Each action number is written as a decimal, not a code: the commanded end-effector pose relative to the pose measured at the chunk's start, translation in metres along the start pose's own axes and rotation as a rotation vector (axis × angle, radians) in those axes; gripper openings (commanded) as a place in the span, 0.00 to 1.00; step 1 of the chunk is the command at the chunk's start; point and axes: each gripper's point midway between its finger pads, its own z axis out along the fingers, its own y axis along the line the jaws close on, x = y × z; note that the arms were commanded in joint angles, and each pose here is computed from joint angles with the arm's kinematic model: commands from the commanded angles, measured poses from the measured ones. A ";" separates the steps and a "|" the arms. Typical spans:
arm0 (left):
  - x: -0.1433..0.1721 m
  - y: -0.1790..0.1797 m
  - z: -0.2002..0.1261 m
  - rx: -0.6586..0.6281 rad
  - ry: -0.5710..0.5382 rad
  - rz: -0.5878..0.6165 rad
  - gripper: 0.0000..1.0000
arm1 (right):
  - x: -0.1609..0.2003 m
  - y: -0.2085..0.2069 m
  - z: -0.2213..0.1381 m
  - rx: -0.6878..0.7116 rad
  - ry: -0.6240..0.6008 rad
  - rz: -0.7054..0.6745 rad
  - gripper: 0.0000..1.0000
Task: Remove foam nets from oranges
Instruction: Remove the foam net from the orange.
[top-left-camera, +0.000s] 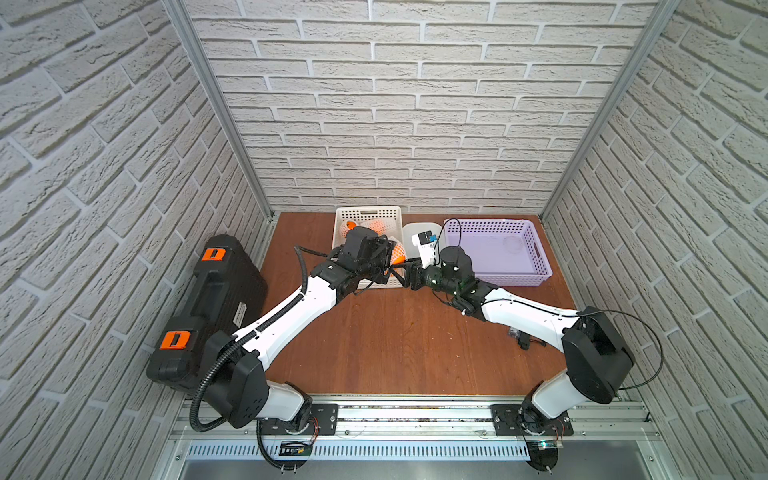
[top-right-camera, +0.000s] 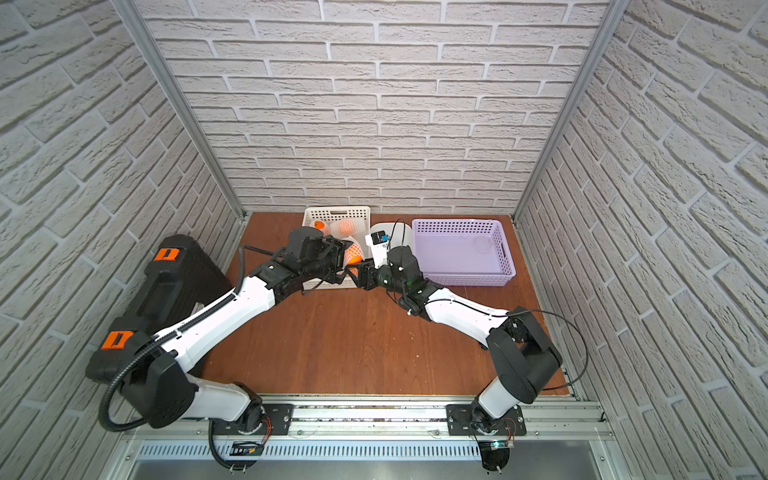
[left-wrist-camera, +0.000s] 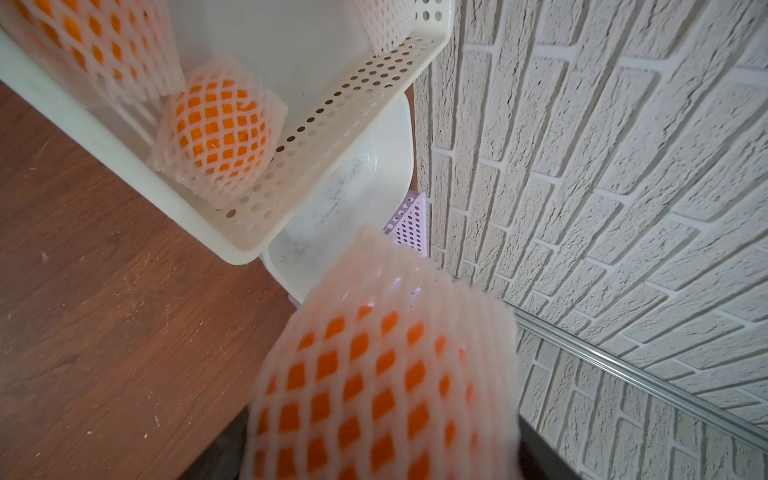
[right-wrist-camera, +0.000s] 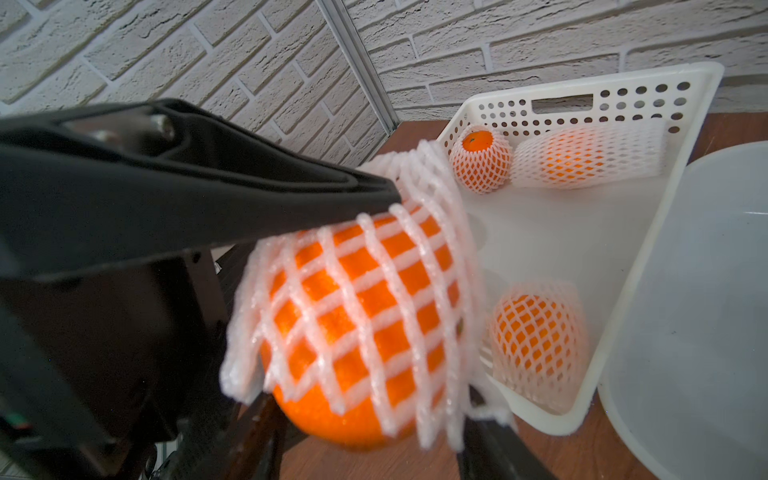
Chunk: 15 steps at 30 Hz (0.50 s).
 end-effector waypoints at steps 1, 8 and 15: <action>0.016 0.018 0.001 -0.072 0.074 0.019 0.59 | -0.045 0.013 -0.012 -0.007 -0.140 -0.037 0.62; 0.023 0.015 -0.003 -0.066 0.101 0.050 0.58 | -0.046 -0.004 -0.012 0.073 -0.158 -0.026 0.58; 0.031 0.027 -0.001 -0.094 0.122 0.049 0.59 | -0.062 0.013 -0.011 0.000 -0.195 -0.035 0.63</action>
